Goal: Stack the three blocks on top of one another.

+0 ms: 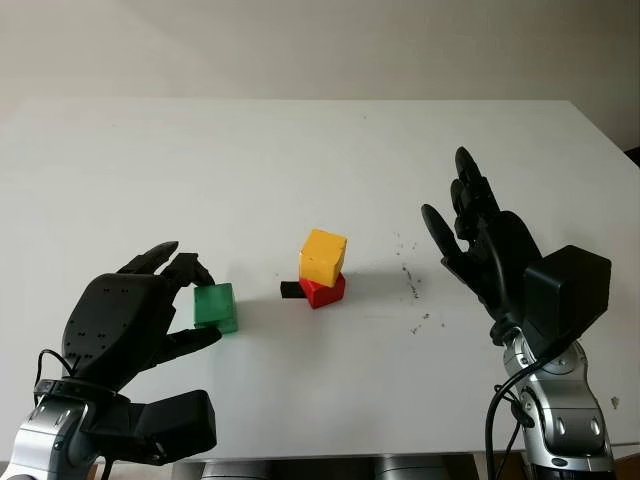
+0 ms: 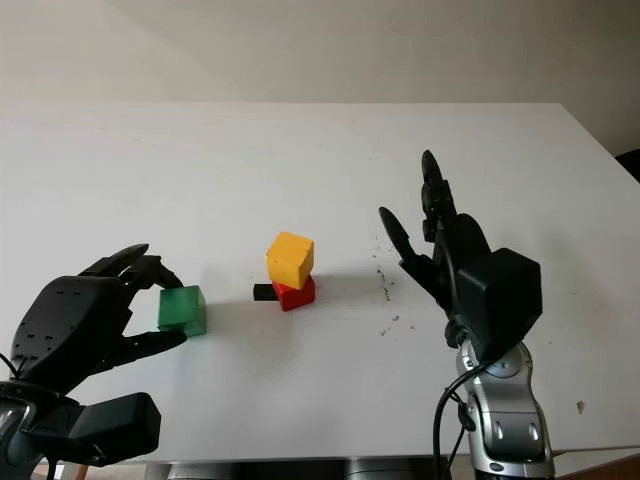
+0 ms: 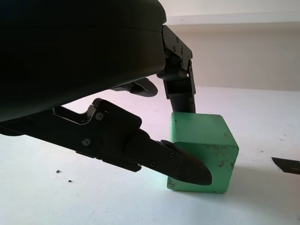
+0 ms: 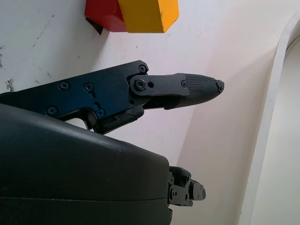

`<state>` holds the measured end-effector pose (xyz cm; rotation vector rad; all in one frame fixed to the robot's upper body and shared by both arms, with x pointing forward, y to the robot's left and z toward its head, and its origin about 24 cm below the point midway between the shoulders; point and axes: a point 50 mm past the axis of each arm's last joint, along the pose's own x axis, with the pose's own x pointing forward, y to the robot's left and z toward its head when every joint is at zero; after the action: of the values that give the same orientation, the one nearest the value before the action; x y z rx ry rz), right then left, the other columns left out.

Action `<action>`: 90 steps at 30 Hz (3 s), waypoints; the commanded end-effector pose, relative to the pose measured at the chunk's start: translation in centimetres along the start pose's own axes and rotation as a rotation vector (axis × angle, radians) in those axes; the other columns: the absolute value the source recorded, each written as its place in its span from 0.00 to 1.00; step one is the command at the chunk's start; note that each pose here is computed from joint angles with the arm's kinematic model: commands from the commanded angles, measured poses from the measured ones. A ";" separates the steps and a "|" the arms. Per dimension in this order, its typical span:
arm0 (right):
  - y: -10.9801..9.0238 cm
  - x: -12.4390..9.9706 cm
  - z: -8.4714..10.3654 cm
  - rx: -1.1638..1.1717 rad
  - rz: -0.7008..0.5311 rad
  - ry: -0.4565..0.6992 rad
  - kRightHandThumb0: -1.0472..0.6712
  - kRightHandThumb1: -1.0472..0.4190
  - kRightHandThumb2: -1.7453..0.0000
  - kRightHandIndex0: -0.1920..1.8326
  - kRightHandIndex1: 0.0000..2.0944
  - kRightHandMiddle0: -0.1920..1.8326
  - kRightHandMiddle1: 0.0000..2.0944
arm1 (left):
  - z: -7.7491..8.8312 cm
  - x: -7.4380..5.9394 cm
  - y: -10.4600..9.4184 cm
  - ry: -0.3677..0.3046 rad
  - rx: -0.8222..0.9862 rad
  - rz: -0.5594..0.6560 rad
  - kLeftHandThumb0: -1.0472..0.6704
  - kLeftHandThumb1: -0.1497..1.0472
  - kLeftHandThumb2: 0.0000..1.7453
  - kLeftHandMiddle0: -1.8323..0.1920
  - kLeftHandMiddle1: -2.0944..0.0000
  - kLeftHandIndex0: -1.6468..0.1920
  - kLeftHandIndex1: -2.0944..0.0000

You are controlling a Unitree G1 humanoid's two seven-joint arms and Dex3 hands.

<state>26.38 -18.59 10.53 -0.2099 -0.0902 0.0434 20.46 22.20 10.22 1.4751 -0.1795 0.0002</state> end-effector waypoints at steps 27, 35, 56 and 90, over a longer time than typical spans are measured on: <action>0.0 0.5 0.4 -0.027 -0.001 -0.023 0.23 0.00 0.80 0.05 0.03 0.09 0.03 | -1.7 7.9 8.4 -0.259 -0.960 0.015 0.34 0.99 0.03 0.69 0.97 0.64 0.41; 0.1 0.6 0.5 -0.018 0.004 -0.025 0.23 0.00 0.80 0.04 0.02 0.09 0.03 | 1.4 11.9 8.1 -0.333 -1.074 -0.082 0.34 0.99 0.03 0.70 0.98 0.67 0.35; -0.2 0.4 0.5 -0.029 -0.004 -0.037 0.23 0.00 0.81 0.06 0.03 0.09 0.03 | 7.6 13.9 1.5 -0.417 -1.250 -0.352 0.33 1.00 0.06 0.76 0.99 0.73 0.26; -0.6 0.4 0.5 -0.011 0.018 -0.045 0.25 0.00 0.80 0.04 0.02 0.08 0.02 | 5.9 12.4 0.9 -0.325 -1.184 -0.334 0.33 1.00 0.07 0.78 0.99 0.75 0.25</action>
<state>26.74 -18.71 10.97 -0.2064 -0.1240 0.0694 31.96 14.80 12.99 0.3005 -0.1344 -0.5460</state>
